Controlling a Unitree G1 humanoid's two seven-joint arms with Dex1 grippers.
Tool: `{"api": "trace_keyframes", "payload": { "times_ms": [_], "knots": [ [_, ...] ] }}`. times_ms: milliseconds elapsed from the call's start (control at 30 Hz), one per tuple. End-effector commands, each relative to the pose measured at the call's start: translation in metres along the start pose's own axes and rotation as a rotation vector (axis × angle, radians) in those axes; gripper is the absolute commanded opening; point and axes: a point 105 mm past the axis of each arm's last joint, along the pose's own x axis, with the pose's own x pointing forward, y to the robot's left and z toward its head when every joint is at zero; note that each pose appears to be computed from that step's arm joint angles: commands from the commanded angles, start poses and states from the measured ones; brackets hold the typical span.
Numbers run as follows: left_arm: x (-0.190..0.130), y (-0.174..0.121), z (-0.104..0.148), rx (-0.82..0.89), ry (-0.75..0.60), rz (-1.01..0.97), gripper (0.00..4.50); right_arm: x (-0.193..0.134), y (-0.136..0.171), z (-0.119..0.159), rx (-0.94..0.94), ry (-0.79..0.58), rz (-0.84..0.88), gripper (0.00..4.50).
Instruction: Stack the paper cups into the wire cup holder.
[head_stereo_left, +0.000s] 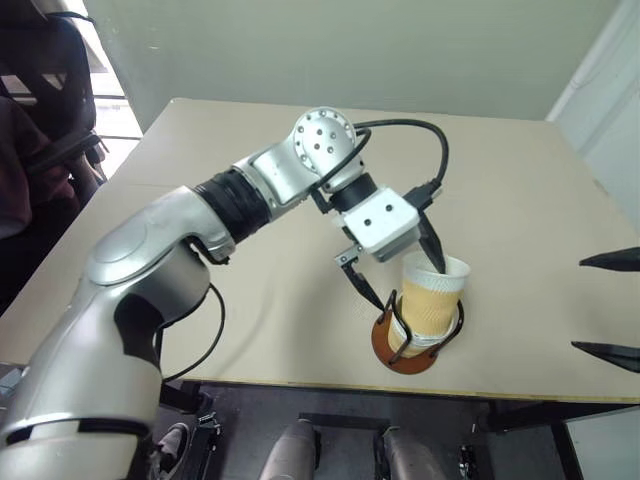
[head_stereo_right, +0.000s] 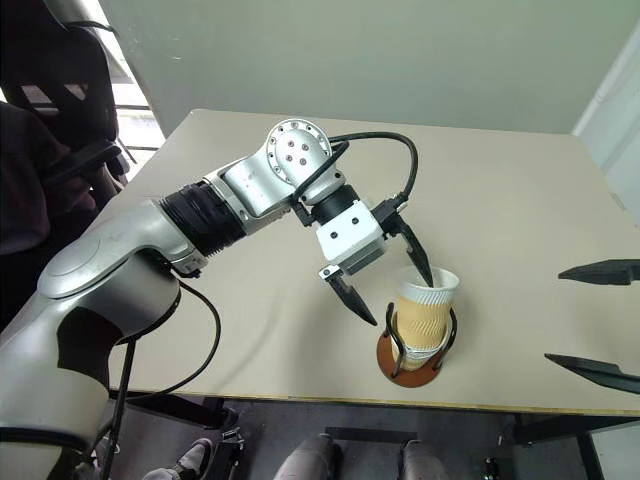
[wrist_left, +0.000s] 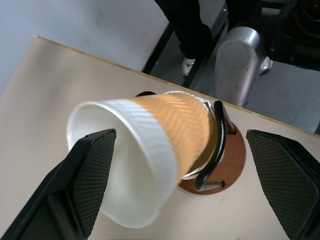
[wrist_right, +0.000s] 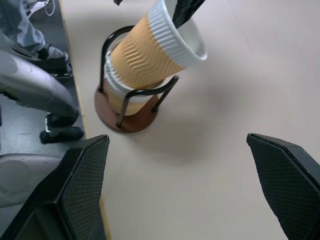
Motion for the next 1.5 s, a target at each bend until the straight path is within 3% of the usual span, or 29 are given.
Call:
{"api": "trace_keyframes", "payload": {
  "times_ms": [33, 267, 833, 967, 1067, 1133, 1233, 1333, 1500],
  "knots": [
    [-0.004, 0.006, 0.019, 0.059, -0.045, -0.008, 4.48, 0.000, -0.007, 0.004, -0.035, 0.000, -0.025, 4.50],
    [0.000, 0.004, 0.029, 0.055, -0.101, -0.015, 4.48, 0.002, -0.009, 0.006, -0.048, -0.008, -0.015, 4.50],
    [-0.005, 0.009, 0.025, 0.055, -0.082, 0.019, 4.48, 0.005, -0.018, 0.009, -0.074, -0.021, -0.027, 4.50],
    [-0.025, 0.021, 0.017, 0.013, -0.058, 0.144, 4.48, 0.009, -0.024, 0.012, -0.096, -0.051, -0.010, 4.50],
    [-0.060, 0.018, 0.001, -0.081, -0.033, 0.326, 4.48, 0.019, -0.030, 0.013, -0.111, -0.084, 0.022, 4.50],
    [-0.093, 0.003, -0.015, -0.180, -0.017, 0.523, 4.48, 0.027, -0.036, 0.006, -0.119, -0.057, 0.048, 4.50],
    [-0.118, -0.023, -0.036, -0.298, 0.043, 0.687, 4.48, 0.032, -0.048, -0.004, -0.138, -0.013, 0.053, 4.50],
    [-0.136, -0.072, -0.065, -0.453, 0.206, 0.823, 4.48, 0.043, -0.066, -0.007, -0.174, -0.017, 0.039, 4.50],
    [-0.141, -0.124, -0.062, -0.627, 0.272, 1.035, 4.48, 0.080, -0.098, -0.034, -0.179, 0.024, 0.036, 4.50]
  ]
}}
